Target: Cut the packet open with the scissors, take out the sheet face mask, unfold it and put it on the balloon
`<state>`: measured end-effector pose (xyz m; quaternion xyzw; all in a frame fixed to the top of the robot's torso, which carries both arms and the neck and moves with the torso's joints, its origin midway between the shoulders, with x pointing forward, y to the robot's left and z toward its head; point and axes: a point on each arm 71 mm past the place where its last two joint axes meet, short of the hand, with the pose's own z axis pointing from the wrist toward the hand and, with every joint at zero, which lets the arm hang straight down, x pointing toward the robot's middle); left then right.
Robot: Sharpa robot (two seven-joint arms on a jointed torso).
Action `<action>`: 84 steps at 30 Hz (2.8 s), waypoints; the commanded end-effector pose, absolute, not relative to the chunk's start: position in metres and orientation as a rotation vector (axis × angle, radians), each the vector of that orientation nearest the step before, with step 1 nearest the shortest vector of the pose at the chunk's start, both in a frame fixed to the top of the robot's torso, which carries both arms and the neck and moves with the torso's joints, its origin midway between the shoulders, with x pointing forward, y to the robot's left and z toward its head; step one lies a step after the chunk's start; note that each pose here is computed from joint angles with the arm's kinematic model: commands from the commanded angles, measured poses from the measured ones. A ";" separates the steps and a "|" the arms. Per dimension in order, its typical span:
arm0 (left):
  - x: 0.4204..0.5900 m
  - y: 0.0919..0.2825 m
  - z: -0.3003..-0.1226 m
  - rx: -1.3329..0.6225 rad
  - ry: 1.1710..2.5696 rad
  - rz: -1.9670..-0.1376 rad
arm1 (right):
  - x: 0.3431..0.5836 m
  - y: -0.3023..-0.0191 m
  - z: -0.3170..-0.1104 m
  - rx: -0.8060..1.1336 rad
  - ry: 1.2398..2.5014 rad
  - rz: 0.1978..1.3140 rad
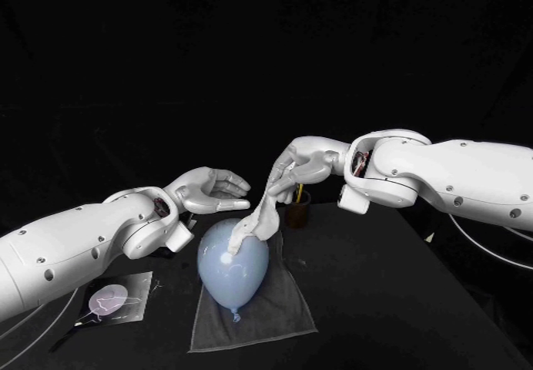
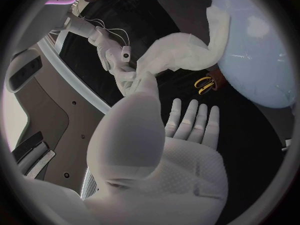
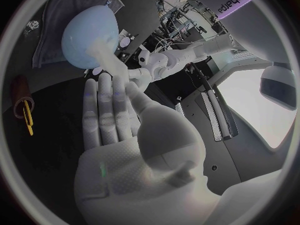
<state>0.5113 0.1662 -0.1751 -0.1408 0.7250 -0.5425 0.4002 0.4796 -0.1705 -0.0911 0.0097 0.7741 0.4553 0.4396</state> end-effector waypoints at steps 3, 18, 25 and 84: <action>0.512 0.164 -0.168 -0.274 1.746 -1.356 | 0.487 -0.176 -0.086 0.104 1.900 1.140; 0.506 0.148 -0.160 -0.375 1.676 -1.508 | 0.506 -0.186 -0.053 0.161 1.873 1.140; 0.508 0.138 -0.149 -0.438 1.625 -1.570 | 0.511 -0.184 -0.046 0.135 1.908 1.110; 0.519 0.118 -0.143 -0.432 1.649 -1.448 | 0.524 -0.173 -0.043 0.077 1.915 1.007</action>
